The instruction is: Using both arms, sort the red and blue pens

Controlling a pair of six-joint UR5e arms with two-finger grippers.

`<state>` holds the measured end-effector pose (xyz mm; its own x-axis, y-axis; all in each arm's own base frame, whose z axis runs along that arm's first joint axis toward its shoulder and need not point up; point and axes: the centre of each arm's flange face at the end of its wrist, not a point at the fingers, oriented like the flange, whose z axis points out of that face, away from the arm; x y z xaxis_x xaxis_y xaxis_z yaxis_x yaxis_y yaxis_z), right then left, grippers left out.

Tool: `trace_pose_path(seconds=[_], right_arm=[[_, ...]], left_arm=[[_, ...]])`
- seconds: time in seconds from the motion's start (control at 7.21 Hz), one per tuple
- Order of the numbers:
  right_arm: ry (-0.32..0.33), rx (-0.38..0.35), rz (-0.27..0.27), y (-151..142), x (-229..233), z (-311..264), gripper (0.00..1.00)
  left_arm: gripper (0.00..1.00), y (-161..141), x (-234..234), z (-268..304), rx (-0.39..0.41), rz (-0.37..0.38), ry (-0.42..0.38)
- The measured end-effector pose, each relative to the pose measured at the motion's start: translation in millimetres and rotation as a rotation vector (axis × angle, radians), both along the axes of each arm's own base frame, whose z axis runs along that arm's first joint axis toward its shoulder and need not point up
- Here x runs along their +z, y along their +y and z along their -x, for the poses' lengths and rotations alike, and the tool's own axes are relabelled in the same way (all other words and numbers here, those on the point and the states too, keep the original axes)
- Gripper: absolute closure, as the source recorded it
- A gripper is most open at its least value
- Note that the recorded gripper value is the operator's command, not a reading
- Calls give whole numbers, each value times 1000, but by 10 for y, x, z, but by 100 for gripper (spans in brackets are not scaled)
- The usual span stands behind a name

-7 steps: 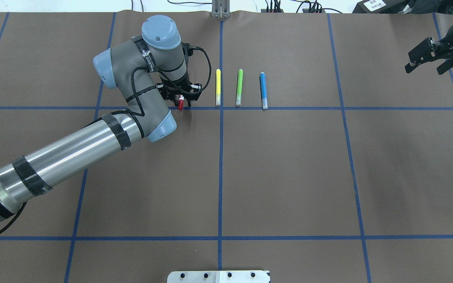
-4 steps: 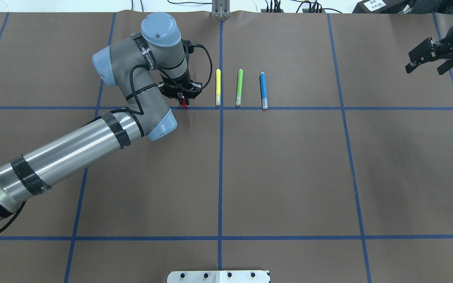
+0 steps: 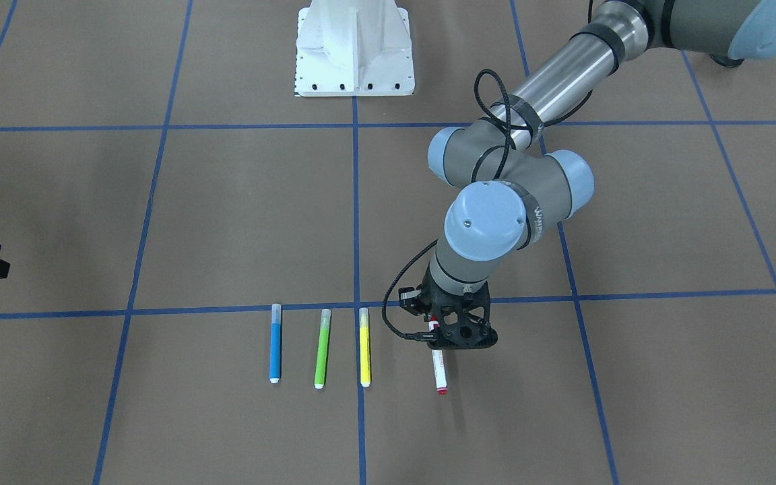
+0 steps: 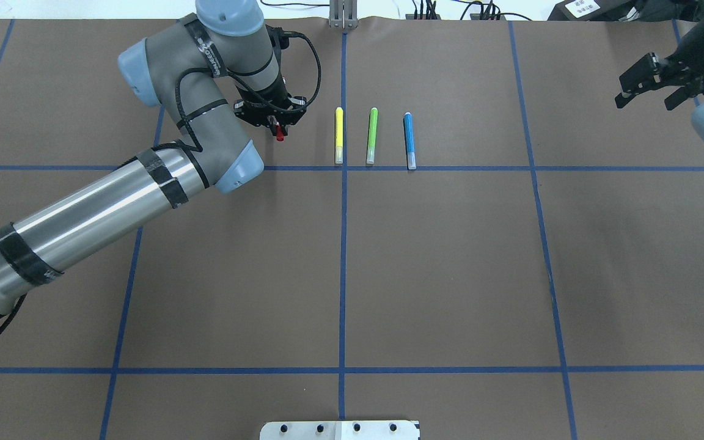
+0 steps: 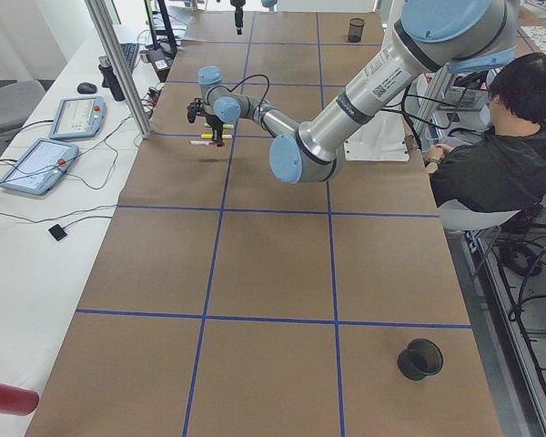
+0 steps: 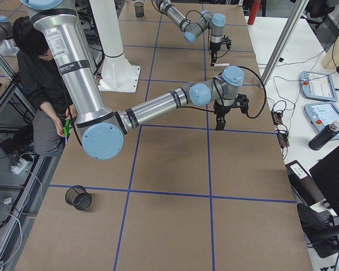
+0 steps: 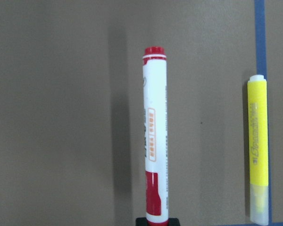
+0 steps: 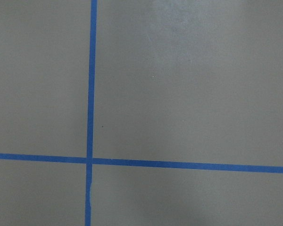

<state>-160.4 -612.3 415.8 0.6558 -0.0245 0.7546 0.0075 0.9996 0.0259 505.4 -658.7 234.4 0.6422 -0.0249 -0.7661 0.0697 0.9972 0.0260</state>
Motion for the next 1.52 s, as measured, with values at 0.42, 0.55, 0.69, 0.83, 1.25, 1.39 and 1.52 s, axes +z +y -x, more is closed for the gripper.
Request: trace_pose_path(seconds=[0.42,0.55,0.69,0.83,1.25,1.39,1.52], right_arm=[[49,44,51,-125,-545,1060,2],[56,57,54,-180,-629,1318,2],[45,70,48,-238,-664,1590,2],[28,80,38,-281,-714,1935,3],[40,87,36,-324,-1022,2855,6],[59,78,29,-307,-1071,3093,8],[82,68,19,-279,-1080,3295,9]], left_arm=[[100,-230,386,985,-37,73,55],[100,-188,583,1338,-48,83,71],[100,-109,725,1653,-51,89,81],[100,-6,763,1865,-46,93,76],[100,148,670,2115,-20,88,45],[100,152,664,2133,-19,87,43],[100,152,662,2143,-19,86,42]])
